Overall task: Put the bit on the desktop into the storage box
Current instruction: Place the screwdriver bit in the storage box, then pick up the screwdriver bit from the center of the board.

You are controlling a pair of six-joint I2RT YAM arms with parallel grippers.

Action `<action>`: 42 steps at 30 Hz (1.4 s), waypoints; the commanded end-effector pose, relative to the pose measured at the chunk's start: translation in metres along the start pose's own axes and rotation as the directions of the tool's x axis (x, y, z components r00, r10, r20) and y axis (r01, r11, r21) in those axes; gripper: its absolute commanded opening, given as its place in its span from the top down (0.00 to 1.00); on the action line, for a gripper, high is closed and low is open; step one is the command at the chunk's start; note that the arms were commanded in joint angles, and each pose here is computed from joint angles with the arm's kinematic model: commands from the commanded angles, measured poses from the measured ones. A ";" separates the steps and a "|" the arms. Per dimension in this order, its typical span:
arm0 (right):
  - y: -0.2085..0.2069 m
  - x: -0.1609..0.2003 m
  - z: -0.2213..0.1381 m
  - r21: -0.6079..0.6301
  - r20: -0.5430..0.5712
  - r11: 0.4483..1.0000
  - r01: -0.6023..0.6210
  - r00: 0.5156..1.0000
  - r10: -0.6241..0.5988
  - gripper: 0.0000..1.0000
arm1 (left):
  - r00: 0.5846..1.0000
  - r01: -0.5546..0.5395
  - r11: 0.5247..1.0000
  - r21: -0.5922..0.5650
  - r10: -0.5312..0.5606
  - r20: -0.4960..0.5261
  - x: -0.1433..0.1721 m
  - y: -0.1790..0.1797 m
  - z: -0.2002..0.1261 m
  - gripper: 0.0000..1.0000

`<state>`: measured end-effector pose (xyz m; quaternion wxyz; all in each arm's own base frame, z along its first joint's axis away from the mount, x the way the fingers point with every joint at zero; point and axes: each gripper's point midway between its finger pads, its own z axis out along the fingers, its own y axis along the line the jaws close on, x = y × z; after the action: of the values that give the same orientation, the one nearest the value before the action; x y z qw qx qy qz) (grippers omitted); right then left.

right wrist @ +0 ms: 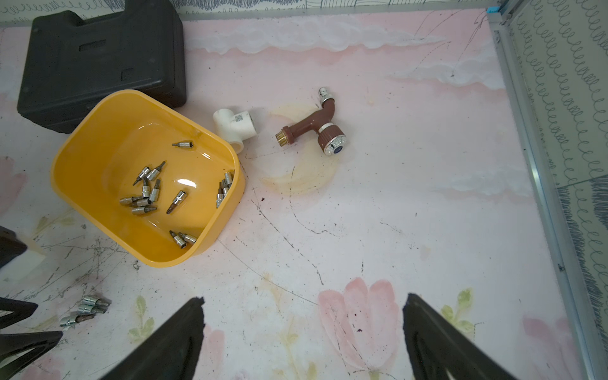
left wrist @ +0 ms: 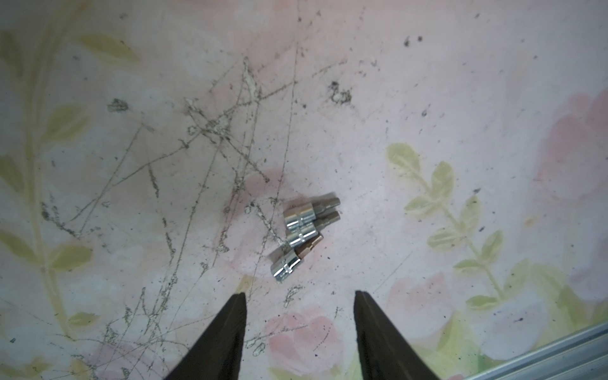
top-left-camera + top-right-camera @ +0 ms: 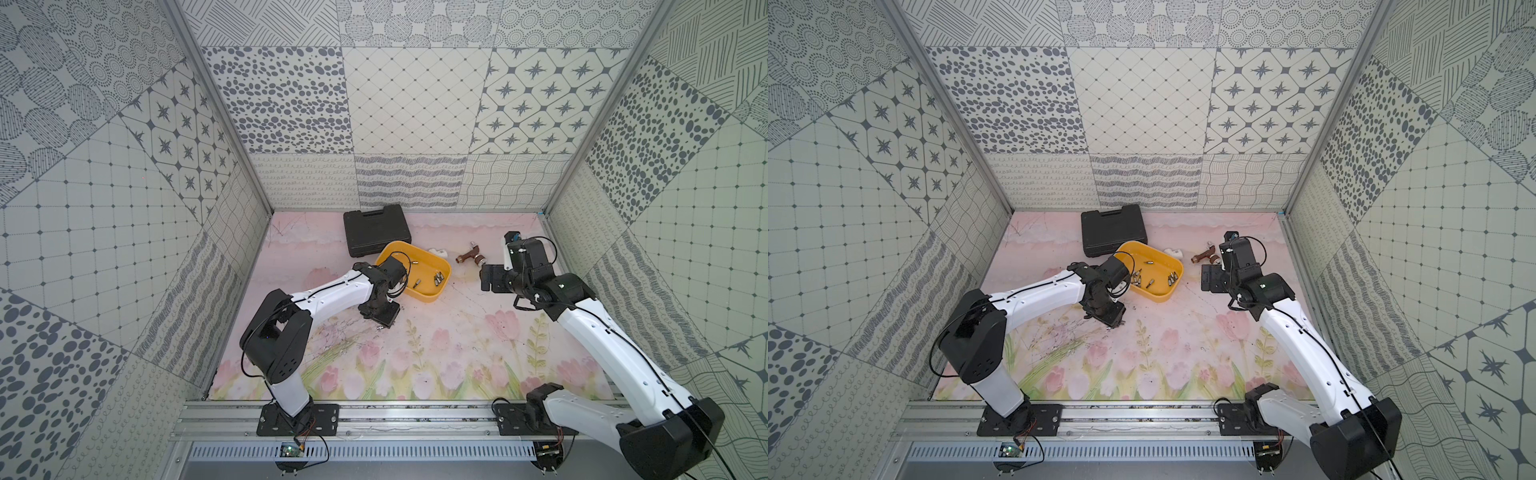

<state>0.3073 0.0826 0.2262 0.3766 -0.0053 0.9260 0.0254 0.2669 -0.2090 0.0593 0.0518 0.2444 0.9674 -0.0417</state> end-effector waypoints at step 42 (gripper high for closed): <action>0.000 -0.002 0.003 0.004 0.007 1.000 0.002 1.000 -0.002 0.03 | 0.982 -0.081 0.995 -0.053 0.071 -0.176 0.031 -0.003 0.036 0.66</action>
<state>0.3075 0.0827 0.2256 0.3757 -0.0057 0.9264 0.0249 0.2511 -0.2082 0.0169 -0.0076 0.2855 0.9584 -0.0001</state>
